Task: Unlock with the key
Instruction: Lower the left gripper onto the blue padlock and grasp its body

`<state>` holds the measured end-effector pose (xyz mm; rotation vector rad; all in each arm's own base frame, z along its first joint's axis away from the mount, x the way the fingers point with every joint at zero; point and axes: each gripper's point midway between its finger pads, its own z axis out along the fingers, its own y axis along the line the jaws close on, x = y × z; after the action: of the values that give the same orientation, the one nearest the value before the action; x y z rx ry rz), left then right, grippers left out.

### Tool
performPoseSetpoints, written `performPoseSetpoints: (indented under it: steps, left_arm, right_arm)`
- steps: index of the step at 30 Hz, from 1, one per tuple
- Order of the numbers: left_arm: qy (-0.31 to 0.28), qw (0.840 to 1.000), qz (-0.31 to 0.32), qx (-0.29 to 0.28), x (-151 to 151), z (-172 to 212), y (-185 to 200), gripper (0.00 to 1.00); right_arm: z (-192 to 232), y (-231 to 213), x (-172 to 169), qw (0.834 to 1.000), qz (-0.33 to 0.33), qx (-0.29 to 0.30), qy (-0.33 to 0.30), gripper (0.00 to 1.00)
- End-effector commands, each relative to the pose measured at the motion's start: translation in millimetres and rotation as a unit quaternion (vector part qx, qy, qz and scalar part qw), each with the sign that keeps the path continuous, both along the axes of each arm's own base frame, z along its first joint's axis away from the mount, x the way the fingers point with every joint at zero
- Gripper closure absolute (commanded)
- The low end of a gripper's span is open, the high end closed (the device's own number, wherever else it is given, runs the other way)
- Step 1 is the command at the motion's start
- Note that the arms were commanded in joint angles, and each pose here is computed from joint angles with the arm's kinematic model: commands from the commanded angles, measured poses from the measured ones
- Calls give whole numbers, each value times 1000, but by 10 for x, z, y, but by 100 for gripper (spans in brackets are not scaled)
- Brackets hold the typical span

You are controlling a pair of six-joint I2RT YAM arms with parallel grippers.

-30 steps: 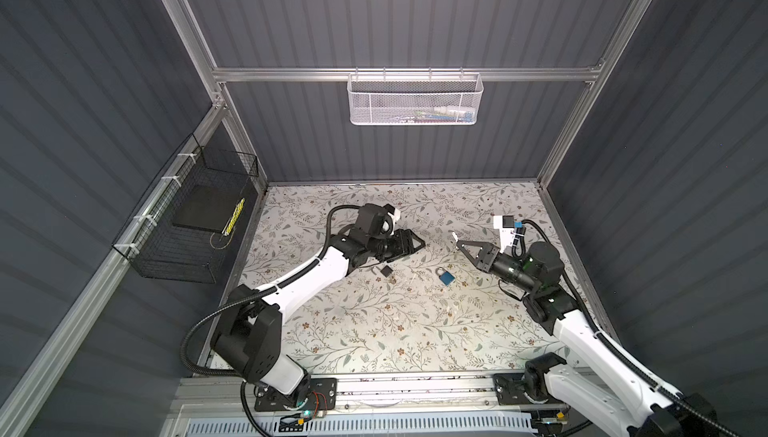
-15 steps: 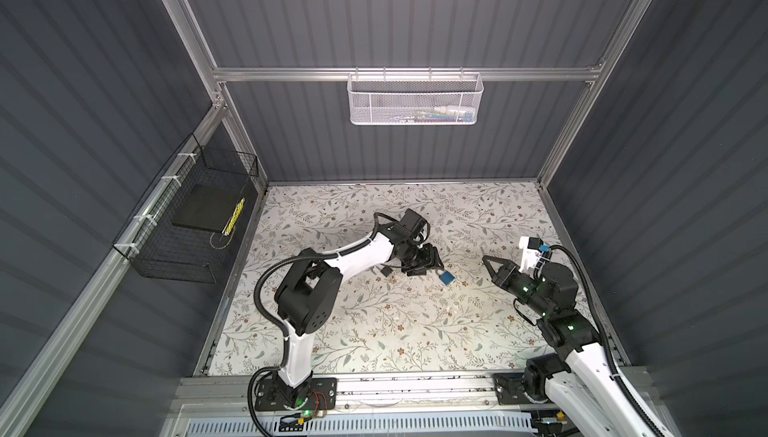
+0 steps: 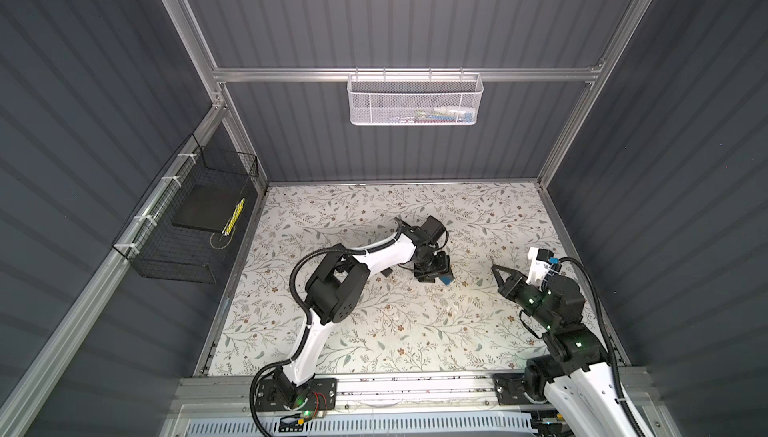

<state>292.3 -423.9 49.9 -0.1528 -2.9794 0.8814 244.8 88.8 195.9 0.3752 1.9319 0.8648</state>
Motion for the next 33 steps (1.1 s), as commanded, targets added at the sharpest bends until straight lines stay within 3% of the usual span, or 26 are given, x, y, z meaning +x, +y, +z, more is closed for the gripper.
performPoseSetpoints:
  steps: [1,12,24,28,33]
  left_arm:
    - [-1,1000,11,19,46,-44,-12,36]
    - [-29,999,19,41,244,-131,-109,38]
    - [-45,998,-3,36,244,-106,-277,38]
    - [-47,997,-14,60,206,-153,-242,38]
    - [-66,987,-58,133,104,-256,-183,40]
  right_arm:
    - [-120,-39,-17,1000,-6,-13,12,100]
    - [-161,-34,18,1000,-3,-18,20,100]
    - [-193,-56,11,999,-6,-24,24,100]
    - [-198,-62,23,999,-8,-23,26,100]
    - [-214,-61,42,999,-8,-23,31,100]
